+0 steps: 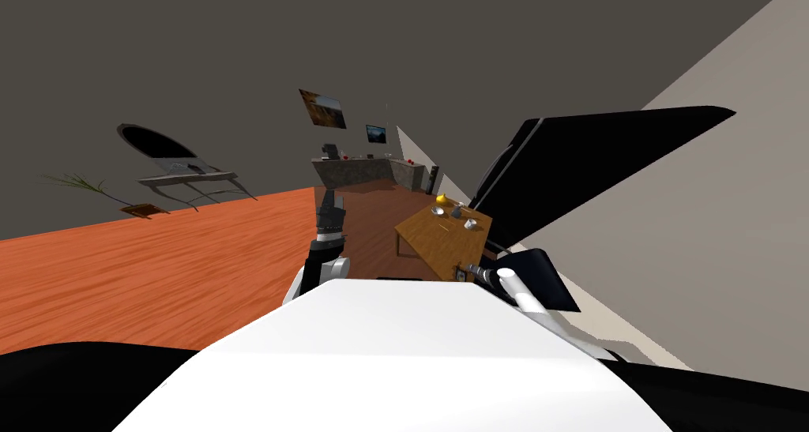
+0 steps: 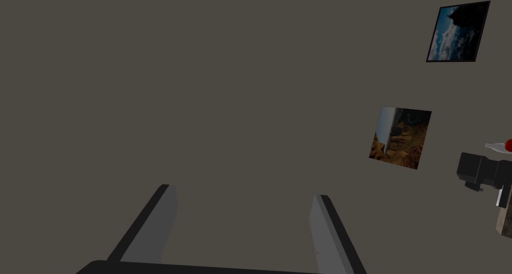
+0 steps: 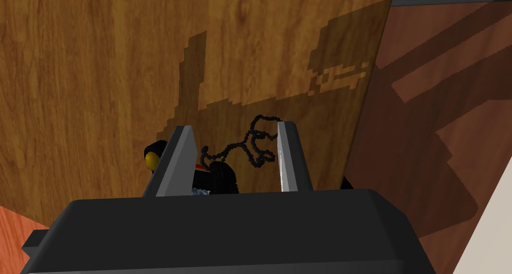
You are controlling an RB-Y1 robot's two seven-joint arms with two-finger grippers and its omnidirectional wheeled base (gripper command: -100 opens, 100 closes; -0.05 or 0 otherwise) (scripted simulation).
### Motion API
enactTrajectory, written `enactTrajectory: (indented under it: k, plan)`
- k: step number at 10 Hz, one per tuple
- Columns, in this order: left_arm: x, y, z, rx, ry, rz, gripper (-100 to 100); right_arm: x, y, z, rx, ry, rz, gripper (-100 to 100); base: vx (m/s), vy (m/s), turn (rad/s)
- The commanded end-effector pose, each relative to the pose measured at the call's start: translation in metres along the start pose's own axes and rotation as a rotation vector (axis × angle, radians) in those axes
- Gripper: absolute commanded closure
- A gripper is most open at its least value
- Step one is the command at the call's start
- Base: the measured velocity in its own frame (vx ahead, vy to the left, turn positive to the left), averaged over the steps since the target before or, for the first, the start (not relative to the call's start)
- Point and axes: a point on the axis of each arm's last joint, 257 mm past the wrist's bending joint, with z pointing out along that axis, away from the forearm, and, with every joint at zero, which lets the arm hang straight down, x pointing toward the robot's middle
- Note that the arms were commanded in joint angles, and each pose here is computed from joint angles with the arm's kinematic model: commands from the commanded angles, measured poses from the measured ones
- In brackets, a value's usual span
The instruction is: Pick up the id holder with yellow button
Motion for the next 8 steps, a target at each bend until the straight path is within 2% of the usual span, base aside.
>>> enactTrajectory:
  k: [1, 2, 3, 4, 5, 6, 7, 8]
  plan:
    - [0.000, 0.000, 0.000, 0.000, 0.000, 0.000, 0, 0.017, -0.005, 0.000, -0.007, 0.008, -0.017, 100, -0.075, 0.026, -0.026]
    - [0.000, 0.000, 0.000, 0.000, 0.000, 0.000, 0, 0.023, -0.012, 0.002, 0.003, 0.013, -0.016, 100, -0.079, 0.019, -0.013]
    - [0.000, 0.000, 0.000, 0.000, 0.000, 0.000, 0, 0.017, -0.007, 0.004, -0.007, 0.000, 0.000, 100, -0.035, -0.001, 0.005]
    - [0.000, 0.000, 0.000, 0.000, 0.000, 0.000, 0, 0.034, -0.011, 0.002, -0.016, 0.010, -0.014, 100, -0.082, 0.017, -0.014]
    - [0.000, 0.000, 0.000, 0.000, 0.000, 0.000, 0, 0.035, -0.015, 0.005, -0.014, 0.005, -0.001, 100, -0.086, 0.014, -0.018]
    - [0.000, 0.000, 0.000, 0.000, 0.000, 0.000, 0, 0.048, -0.014, 0.002, -0.031, 0.008, -0.002, 100, -0.104, 0.010, -0.012]
    - [0.000, 0.000, 0.000, 0.000, 0.000, 0.000, 0, 0.053, -0.022, 0.004, -0.023, 0.012, 0.001, 100, -0.092, 0.016, -0.017]
    - [0.000, 0.000, 0.000, 0.000, 0.000, 0.000, 0, 0.050, -0.019, 0.004, -0.024, 0.010, -0.003, 100, -0.032, 0.009, 0.001]
